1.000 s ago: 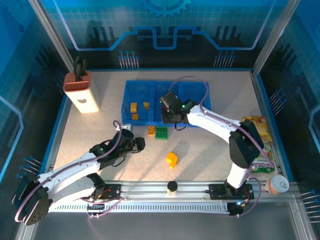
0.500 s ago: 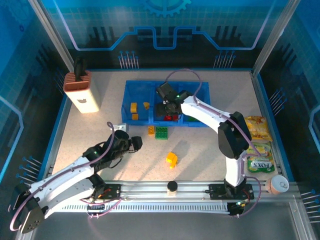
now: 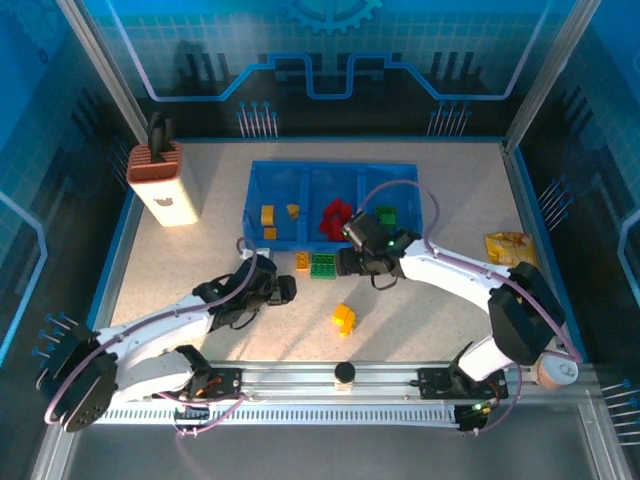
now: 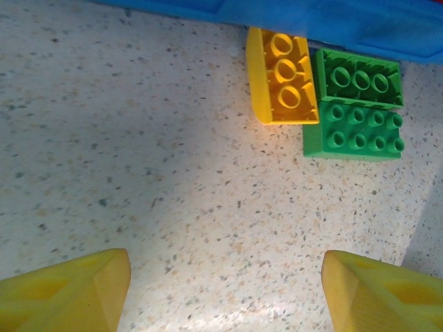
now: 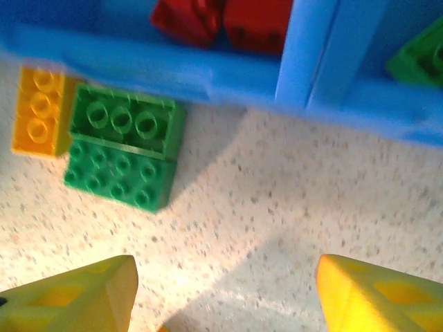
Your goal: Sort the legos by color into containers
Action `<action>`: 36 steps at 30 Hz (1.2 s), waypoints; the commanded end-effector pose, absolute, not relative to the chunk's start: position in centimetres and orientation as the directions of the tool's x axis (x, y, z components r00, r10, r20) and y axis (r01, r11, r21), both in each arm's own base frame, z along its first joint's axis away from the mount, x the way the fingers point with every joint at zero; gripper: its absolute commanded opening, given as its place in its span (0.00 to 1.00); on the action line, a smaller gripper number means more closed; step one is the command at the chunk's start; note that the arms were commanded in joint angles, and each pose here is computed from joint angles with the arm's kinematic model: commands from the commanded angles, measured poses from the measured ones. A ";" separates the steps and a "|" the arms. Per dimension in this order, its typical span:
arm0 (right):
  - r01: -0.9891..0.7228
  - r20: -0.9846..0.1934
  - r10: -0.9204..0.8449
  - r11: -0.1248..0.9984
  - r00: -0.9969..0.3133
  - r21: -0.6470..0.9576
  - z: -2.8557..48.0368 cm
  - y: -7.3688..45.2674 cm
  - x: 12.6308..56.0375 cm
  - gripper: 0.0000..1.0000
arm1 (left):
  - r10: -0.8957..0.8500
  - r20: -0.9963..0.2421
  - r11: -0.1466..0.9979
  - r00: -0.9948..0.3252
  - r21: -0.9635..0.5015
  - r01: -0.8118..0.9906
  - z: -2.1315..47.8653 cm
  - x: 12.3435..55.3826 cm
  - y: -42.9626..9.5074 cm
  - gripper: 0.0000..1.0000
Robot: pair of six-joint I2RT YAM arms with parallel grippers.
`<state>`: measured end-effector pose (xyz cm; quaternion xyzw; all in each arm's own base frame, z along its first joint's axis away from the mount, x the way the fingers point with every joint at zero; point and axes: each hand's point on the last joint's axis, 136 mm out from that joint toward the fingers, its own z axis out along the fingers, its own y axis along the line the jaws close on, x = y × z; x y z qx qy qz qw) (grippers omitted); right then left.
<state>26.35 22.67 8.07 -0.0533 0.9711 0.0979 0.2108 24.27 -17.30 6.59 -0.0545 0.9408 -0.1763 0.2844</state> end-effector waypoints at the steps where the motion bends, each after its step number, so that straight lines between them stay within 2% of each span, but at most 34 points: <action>1: -0.110 -0.426 -0.007 0.970 -0.904 0.217 7.7 22.7 25.2 0.69 | -0.207 -0.536 0.901 -0.819 -0.430 0.054 8.2 26.3 -19.8 0.73; 7: -0.077 -0.417 0.020 0.974 -0.909 0.214 6.3 20.9 23.5 0.68 | -0.215 -0.484 0.896 -0.848 -0.443 0.026 6.6 28.4 -21.0 0.69; 12: -0.067 -0.426 0.027 0.977 -0.904 0.203 6.3 19.9 23.1 0.67 | -0.258 -0.439 0.874 -0.861 -0.485 -0.015 5.2 29.8 -21.2 0.66; 19: -0.060 -0.429 0.033 0.978 -0.903 0.200 6.1 19.5 23.0 0.66 | -0.243 -0.414 0.884 -0.877 -0.467 -0.025 4.1 30.9 -21.6 0.59; 29: -0.053 -0.430 0.037 0.979 -0.902 0.196 5.9 19.0 23.1 0.66 | -0.241 -0.392 0.897 -0.888 -0.439 -0.049 3.2 31.9 -21.7 0.47; 36: -0.045 -0.433 0.046 0.979 -0.900 0.198 6.1 18.4 22.9 0.66 | -0.246 -0.385 0.914 -0.890 -0.398 -0.081 2.6 31.7 -20.8 0.35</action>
